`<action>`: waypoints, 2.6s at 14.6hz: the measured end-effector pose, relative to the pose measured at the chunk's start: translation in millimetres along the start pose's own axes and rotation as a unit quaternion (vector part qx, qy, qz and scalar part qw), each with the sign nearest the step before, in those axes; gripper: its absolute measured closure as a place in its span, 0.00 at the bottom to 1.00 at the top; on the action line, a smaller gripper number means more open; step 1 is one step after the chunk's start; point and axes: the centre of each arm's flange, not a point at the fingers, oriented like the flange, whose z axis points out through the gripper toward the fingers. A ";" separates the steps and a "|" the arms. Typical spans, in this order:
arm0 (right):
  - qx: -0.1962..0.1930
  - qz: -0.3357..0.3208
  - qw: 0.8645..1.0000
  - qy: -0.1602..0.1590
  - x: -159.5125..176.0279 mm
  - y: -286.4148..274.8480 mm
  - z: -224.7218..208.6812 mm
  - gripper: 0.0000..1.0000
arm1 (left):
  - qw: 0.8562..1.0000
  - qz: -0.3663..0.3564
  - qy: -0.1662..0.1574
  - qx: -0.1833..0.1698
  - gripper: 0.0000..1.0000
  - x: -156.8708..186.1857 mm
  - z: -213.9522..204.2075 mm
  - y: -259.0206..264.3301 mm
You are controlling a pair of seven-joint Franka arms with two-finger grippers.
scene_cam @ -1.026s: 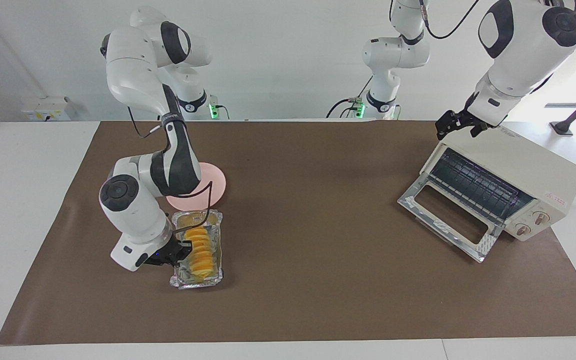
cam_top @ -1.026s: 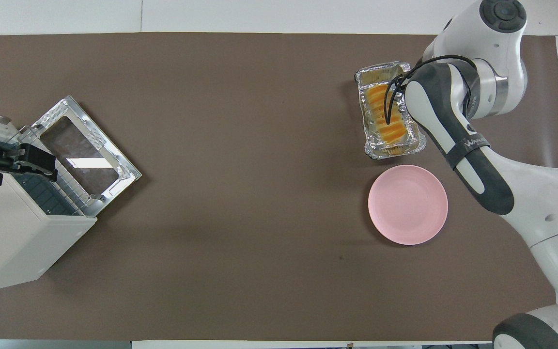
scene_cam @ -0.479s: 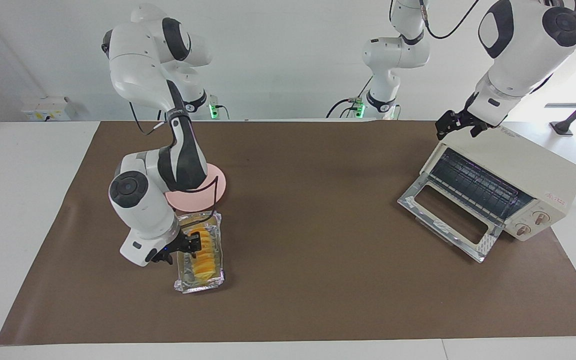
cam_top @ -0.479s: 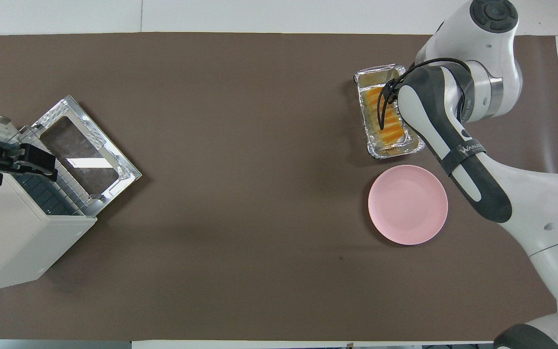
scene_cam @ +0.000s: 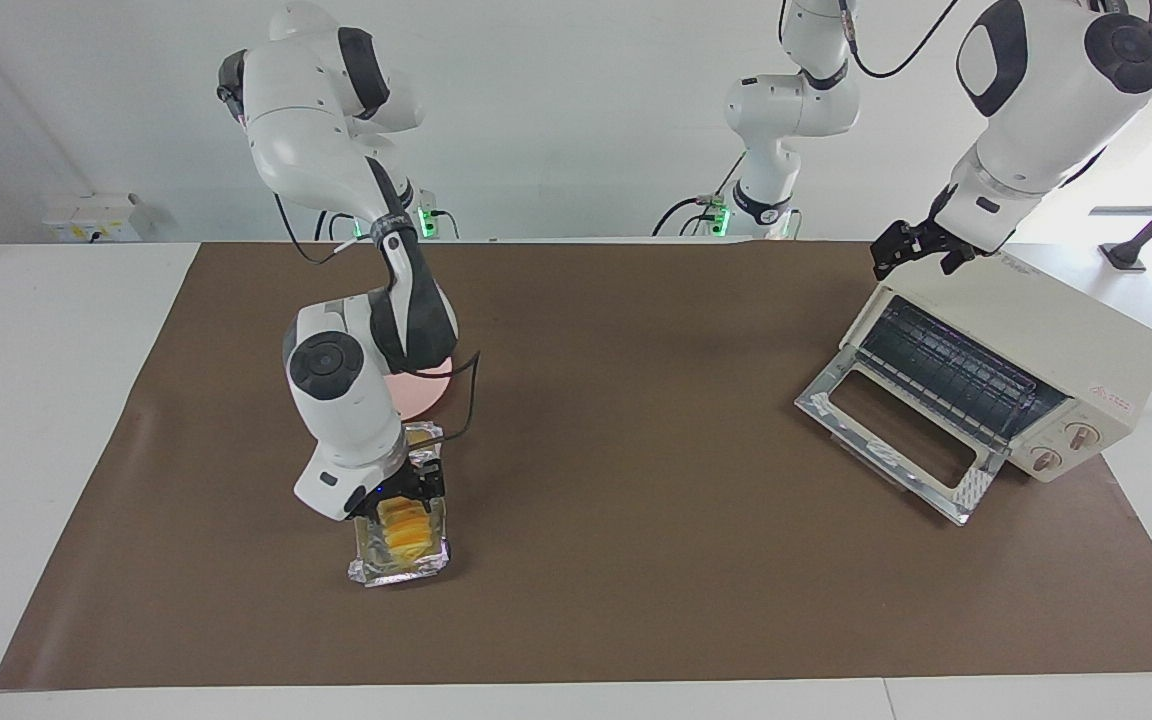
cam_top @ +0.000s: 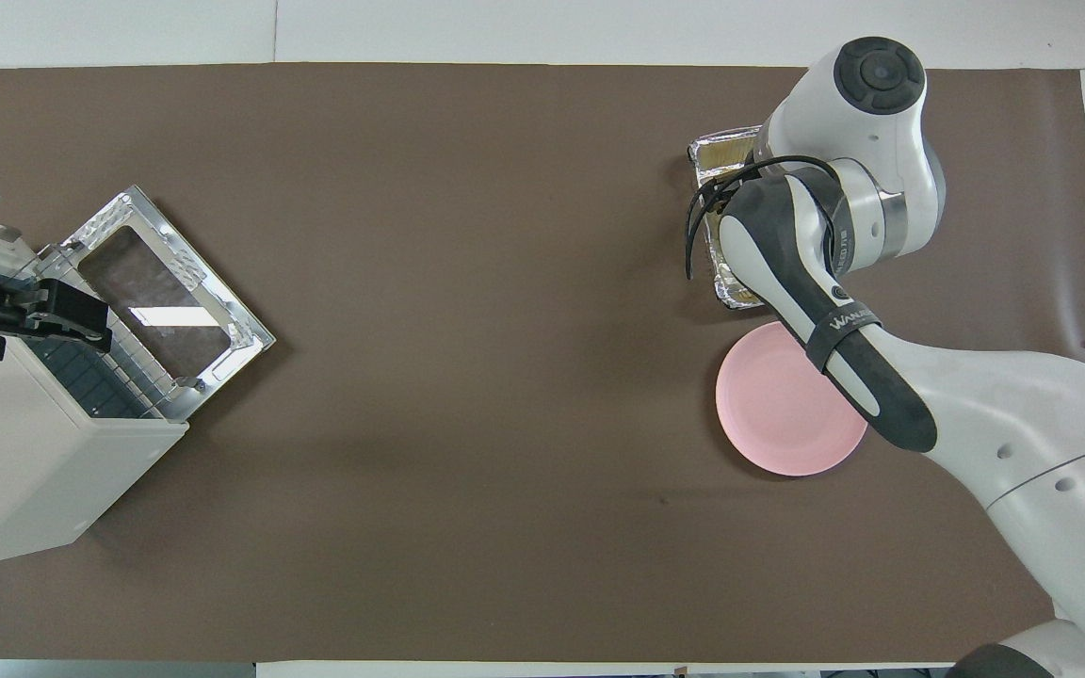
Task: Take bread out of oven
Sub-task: 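Tip the bread rolls from the foil tray onto the pink plate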
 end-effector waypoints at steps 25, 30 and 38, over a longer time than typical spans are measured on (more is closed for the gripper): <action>0.037 0.046 0.997 -0.041 -208.7 -32.7 -121.6 0.91 | 1.000 0.000 0.000 0.000 0.00 0.0 0.0 0.0; 0.025 0.050 0.998 0.007 -264.8 -31.6 -60.0 0.91 | 1.000 0.000 0.000 0.000 0.00 0.0 0.0 0.0; 0.029 0.045 0.998 0.019 -262.1 -29.4 -21.9 0.85 | 1.000 0.000 0.000 0.000 0.00 0.0 0.0 0.0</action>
